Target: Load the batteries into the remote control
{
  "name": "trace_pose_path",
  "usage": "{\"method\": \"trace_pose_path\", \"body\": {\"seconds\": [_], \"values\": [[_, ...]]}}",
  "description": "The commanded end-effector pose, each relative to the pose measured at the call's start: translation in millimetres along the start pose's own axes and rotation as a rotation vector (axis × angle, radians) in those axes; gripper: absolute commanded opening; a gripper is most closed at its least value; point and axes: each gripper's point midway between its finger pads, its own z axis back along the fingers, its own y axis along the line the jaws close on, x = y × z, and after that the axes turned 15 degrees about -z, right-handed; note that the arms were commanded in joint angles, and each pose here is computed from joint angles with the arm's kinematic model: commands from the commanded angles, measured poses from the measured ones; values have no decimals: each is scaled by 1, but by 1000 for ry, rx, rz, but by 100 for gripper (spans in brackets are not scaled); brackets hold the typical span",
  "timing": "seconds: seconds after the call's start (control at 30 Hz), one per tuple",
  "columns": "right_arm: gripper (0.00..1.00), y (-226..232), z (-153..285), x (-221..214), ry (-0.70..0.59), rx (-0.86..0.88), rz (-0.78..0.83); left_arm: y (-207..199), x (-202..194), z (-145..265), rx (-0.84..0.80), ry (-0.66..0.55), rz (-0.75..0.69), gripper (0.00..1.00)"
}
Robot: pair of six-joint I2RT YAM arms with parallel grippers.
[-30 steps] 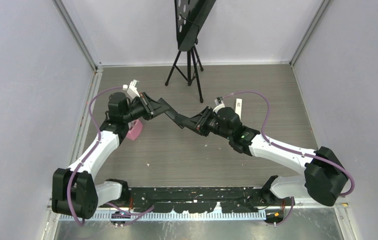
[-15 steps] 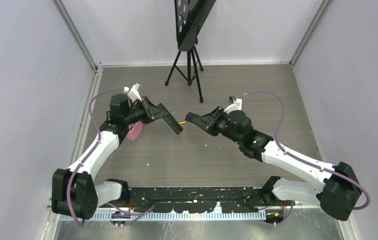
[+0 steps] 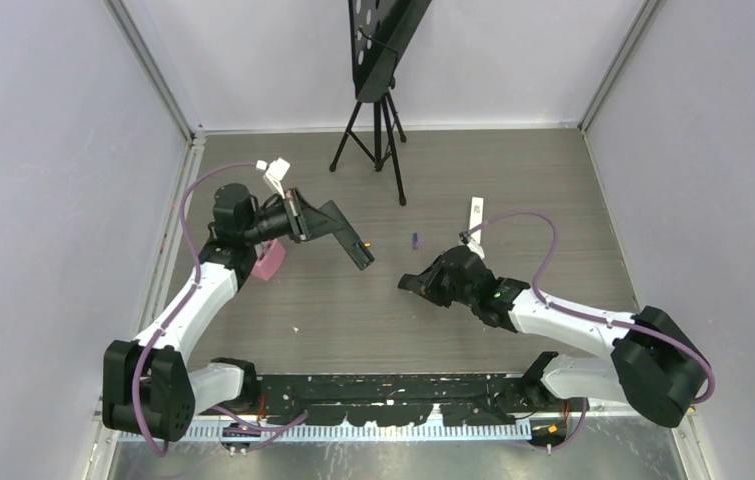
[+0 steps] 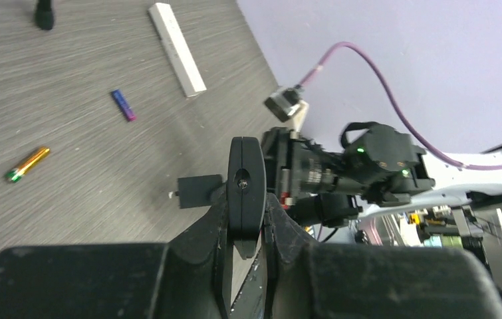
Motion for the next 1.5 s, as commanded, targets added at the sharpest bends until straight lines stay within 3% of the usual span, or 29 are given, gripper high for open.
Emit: {"method": "trace_pose_path", "body": {"seconds": [0.0, 0.13, 0.23, 0.37, 0.47, 0.6, 0.73, 0.97, 1.17, 1.23, 1.33, 1.47], "values": [[16, -9, -5, -1, 14, -75, 14, -40, 32, 4, -173, -67, -137, 0], [32, -21, -6, 1, 3, -145, 22, -46, 34, 6, -193, -80, -148, 0], [53, -22, -1, 9, -33, -177, 48, -48, 35, 7, -196, -83, -147, 0], [68, 7, 16, 13, -31, -80, 154, -52, 36, 8, -206, -86, -158, 0], [69, 53, 37, 0, 57, 106, 283, -56, 38, 10, -223, -86, -169, 0], [71, 117, 86, -45, 298, 465, 502, -65, 38, 12, -261, -86, -189, 0], [72, 155, 133, -67, 400, 731, 631, -82, 35, 16, -334, -73, -233, 0], [65, 176, 123, -83, 496, 767, 645, -111, 15, 13, -453, -18, -293, 0], [37, 182, 131, -97, 557, 831, 670, -121, 15, 17, -479, -18, -311, 0], [34, 180, 129, -100, 567, 822, 673, -128, 16, 19, -507, -25, -323, 0], [36, 181, 132, -98, 551, 828, 668, -131, 16, 20, -518, -29, -318, 0], [53, 191, 152, -92, 499, 902, 674, -127, 16, 18, -505, -30, -307, 0]]}}
